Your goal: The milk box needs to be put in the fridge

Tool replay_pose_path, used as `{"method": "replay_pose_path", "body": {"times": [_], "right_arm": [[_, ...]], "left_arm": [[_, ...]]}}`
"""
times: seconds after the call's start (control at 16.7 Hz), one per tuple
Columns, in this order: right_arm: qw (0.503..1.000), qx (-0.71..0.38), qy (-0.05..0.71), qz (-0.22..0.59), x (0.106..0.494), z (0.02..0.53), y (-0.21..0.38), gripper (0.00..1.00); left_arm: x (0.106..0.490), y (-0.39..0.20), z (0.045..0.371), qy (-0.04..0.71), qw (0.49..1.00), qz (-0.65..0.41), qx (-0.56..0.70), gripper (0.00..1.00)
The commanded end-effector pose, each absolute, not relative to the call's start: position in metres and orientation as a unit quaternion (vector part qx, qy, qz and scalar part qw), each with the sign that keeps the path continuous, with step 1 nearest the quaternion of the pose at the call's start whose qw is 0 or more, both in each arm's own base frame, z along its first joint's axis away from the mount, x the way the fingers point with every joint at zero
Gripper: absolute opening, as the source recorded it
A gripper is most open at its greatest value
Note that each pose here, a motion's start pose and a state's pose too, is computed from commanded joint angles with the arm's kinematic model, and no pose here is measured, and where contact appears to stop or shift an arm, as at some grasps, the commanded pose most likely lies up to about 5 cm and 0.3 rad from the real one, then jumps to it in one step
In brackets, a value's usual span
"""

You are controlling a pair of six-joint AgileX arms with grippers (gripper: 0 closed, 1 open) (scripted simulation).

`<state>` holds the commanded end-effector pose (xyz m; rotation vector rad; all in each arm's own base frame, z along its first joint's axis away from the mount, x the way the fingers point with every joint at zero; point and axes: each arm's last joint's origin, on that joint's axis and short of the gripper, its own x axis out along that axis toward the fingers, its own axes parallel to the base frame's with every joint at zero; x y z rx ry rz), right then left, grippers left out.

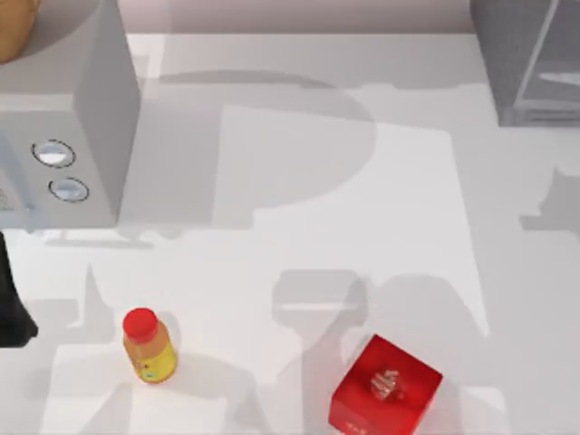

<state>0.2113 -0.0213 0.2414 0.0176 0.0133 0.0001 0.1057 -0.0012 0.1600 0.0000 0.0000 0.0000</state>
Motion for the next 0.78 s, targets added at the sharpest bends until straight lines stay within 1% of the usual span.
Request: {"method": "replay_pose_path", "body": {"times": [0.18, 0.42, 0.6, 0.78], "right_arm": [[1.000, 0.010, 0.008, 0.001, 0.265, 0.238, -0.036, 0.00], [1.000, 0.009, 0.009, 0.005, 0.329, 0.208, -0.059, 0.00], [1.000, 0.007, 0.010, 0.007, 0.366, 0.173, -0.076, 0.00], [1.000, 0.005, 0.008, 0.006, 0.390, 0.140, -0.090, 0.00]], "left_arm": [[0.106, -0.001, 0.160, 0.000, 1.000, 0.000, 0.000, 1.00], [0.106, -0.001, 0.160, 0.000, 1.000, 0.000, 0.000, 1.00], [0.106, -0.001, 0.160, 0.000, 1.000, 0.000, 0.000, 1.00], [0.106, -0.001, 0.160, 0.000, 1.000, 0.000, 0.000, 1.00]]}}
